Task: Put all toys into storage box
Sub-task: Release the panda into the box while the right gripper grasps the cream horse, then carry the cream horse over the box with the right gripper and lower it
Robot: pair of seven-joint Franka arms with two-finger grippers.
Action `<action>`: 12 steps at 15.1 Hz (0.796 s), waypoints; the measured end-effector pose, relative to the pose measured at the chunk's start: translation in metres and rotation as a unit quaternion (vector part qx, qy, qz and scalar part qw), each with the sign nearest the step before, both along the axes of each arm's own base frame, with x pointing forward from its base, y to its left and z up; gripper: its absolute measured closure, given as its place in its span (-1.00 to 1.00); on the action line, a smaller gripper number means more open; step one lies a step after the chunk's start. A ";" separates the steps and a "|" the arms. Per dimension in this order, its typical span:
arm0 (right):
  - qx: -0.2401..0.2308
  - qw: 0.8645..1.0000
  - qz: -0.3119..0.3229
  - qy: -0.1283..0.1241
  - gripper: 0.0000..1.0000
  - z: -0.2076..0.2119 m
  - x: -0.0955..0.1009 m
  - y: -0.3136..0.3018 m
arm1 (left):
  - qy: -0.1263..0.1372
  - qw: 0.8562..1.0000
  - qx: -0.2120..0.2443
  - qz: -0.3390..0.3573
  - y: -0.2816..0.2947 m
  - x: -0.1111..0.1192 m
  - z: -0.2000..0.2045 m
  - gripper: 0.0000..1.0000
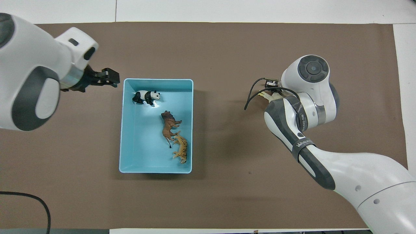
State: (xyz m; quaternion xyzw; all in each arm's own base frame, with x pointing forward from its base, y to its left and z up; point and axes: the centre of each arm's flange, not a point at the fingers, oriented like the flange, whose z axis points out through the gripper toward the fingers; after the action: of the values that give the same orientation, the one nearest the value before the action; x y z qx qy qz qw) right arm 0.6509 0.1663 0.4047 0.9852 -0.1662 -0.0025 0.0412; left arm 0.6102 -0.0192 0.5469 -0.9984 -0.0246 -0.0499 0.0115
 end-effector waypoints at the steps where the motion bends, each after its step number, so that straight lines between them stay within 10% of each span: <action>1: 0.018 1.000 0.003 0.001 0.06 0.038 -0.002 0.020 | 0.004 1.000 0.002 0.006 0.016 -0.006 0.012 -1.00; 6: 0.097 0.993 0.013 -0.072 0.07 0.141 -0.053 0.192 | 0.046 0.999 0.006 0.008 0.020 -0.064 0.073 -1.00; 12: 0.162 0.978 0.058 -0.121 0.07 0.066 -0.105 0.347 | 0.082 0.996 0.008 -0.011 0.017 -0.084 0.050 -1.00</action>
State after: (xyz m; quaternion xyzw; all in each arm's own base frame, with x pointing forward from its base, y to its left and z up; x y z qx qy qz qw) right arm 0.5463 0.5131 0.4708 0.9798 -0.1099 0.0922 -0.1396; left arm 0.5267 -0.0027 0.5972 -0.9992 -0.0119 0.0323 0.0208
